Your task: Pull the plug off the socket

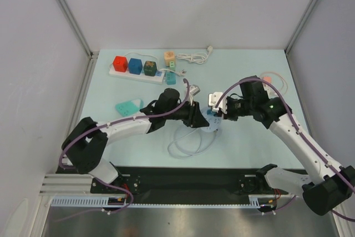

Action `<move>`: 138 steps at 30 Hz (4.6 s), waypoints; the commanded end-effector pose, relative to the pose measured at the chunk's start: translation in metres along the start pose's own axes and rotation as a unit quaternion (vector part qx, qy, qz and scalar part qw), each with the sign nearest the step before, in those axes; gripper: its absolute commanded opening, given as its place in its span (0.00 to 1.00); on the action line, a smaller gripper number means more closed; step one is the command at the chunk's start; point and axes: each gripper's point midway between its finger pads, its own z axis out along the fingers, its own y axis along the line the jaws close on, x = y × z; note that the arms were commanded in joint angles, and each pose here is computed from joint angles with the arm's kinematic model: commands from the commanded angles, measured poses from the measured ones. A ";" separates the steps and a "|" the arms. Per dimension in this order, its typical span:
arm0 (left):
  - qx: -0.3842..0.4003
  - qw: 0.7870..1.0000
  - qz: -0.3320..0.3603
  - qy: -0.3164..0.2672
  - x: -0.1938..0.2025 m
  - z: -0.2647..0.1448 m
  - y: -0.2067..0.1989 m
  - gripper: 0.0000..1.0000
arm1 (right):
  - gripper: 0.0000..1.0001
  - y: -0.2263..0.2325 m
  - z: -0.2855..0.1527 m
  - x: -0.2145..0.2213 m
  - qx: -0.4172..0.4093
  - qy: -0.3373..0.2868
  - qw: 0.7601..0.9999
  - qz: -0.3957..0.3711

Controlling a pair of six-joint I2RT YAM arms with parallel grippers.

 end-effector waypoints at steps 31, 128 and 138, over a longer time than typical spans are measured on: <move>-0.132 0.985 0.074 -0.080 -0.041 -0.038 0.056 0.00 | 0.00 -0.190 -0.137 0.246 0.589 0.116 0.708 0.373; -0.065 0.944 -0.245 -0.214 -0.244 0.150 0.206 0.09 | 0.93 -0.086 -0.089 0.092 0.260 -0.124 0.867 0.406; -0.088 0.929 -0.284 -0.222 -0.233 0.163 0.232 0.44 | 0.93 -0.087 -0.091 0.095 0.266 -0.116 0.867 0.405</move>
